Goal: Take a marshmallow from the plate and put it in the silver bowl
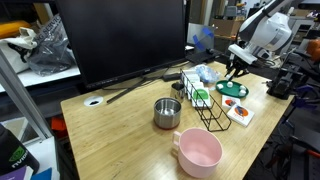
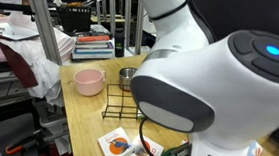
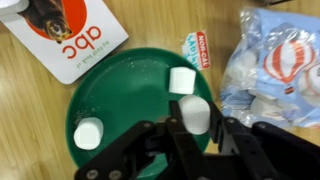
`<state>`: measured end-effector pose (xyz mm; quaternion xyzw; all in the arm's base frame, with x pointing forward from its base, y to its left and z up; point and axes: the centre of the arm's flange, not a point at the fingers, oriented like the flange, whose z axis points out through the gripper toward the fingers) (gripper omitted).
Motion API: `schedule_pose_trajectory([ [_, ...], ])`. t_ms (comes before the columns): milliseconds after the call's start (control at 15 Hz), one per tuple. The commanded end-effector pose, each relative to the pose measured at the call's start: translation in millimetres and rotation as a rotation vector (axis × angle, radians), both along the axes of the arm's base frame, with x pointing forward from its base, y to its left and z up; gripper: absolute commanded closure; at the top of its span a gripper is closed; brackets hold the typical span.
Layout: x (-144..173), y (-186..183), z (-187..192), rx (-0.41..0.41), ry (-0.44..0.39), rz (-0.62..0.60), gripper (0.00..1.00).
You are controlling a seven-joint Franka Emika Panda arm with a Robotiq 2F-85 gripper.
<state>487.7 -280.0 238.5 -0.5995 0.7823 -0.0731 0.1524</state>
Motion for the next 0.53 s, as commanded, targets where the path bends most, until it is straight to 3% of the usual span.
schedule_pose_trajectory([
  [0,-16.8,13.2,17.2,0.027,-0.144,0.081,0.93],
  [467,-32.3,34.2,43.4,0.094,-0.323,0.275,0.93],
])
